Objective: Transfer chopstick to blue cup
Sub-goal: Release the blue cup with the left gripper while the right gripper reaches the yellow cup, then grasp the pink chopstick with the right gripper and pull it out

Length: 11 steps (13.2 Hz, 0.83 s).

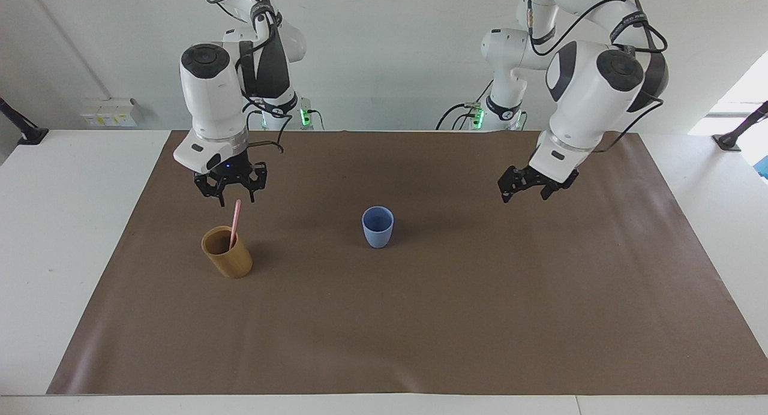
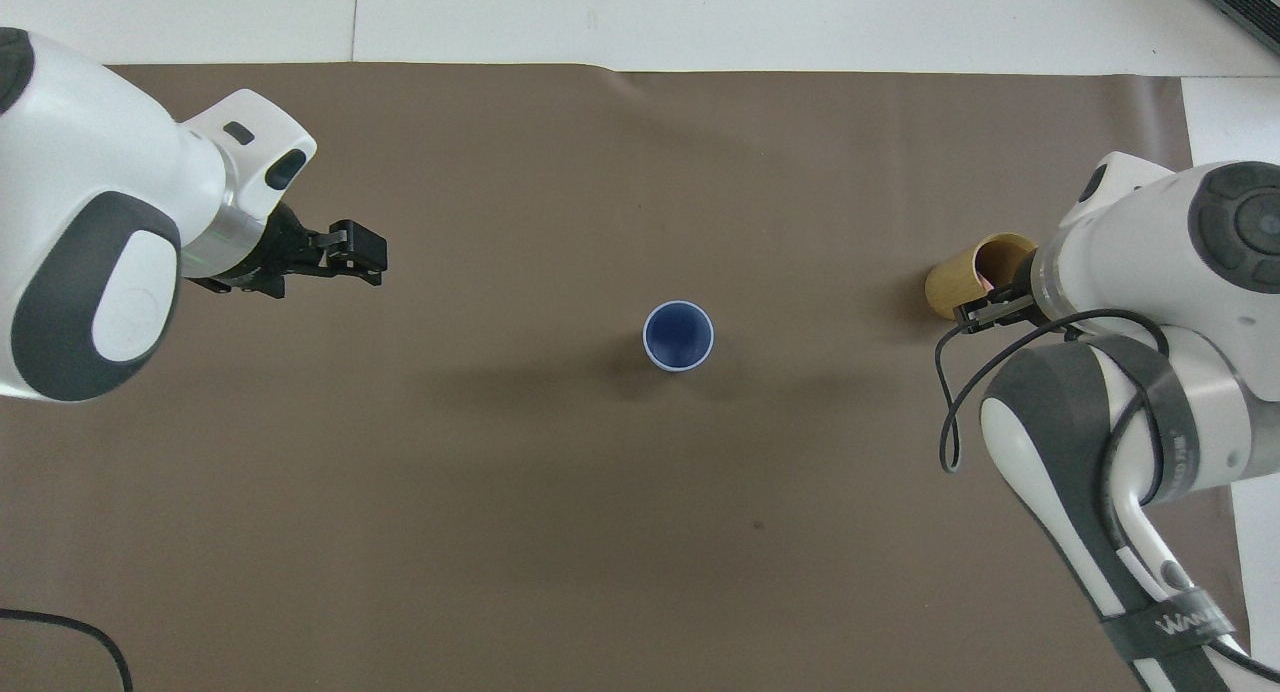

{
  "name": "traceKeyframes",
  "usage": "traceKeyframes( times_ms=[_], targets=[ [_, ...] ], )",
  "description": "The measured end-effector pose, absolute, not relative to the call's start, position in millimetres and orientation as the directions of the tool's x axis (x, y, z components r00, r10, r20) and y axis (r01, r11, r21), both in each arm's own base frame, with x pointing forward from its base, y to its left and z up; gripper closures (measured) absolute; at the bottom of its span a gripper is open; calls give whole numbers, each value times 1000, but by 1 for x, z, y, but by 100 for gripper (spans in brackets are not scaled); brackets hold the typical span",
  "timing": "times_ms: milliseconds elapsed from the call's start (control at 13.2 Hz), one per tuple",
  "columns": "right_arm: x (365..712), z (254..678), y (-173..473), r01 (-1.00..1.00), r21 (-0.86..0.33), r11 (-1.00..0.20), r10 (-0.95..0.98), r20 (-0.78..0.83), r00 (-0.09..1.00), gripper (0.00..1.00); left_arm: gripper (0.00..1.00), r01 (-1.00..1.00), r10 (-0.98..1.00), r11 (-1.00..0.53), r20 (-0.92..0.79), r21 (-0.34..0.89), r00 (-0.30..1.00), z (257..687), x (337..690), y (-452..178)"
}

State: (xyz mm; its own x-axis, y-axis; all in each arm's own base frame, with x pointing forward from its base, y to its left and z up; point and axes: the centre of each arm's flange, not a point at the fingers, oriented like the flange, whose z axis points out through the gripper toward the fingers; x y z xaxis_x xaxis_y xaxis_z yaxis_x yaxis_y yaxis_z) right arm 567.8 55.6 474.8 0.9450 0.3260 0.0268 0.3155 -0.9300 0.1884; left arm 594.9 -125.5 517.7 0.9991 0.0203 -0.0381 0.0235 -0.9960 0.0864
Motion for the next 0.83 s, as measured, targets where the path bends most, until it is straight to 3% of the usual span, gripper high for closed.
traceKeyframes(
  times_ms=[151, 227, 378, 832],
  targets=[
    [565, 468, 54, 346, 206, -915, 358, 24, 933, 63, 0, -36, -39, -995, -33, 91, 999, 521, 601, -72],
    [563, 468, 54, 351, 208, -913, 363, 25, 931, 64, 0, -53, -56, -994, -28, 93, 998, 527, 599, -52],
    [562, 475, 54, 352, 217, -911, 367, 35, 929, 91, 0, -99, -100, -993, -18, 67, 995, 543, 591, -33],
    [560, 510, 52, 337, 236, -911, 365, 86, 927, 91, 0, -140, -140, -990, 5, 25, 990, 629, 541, -32]
  ],
)
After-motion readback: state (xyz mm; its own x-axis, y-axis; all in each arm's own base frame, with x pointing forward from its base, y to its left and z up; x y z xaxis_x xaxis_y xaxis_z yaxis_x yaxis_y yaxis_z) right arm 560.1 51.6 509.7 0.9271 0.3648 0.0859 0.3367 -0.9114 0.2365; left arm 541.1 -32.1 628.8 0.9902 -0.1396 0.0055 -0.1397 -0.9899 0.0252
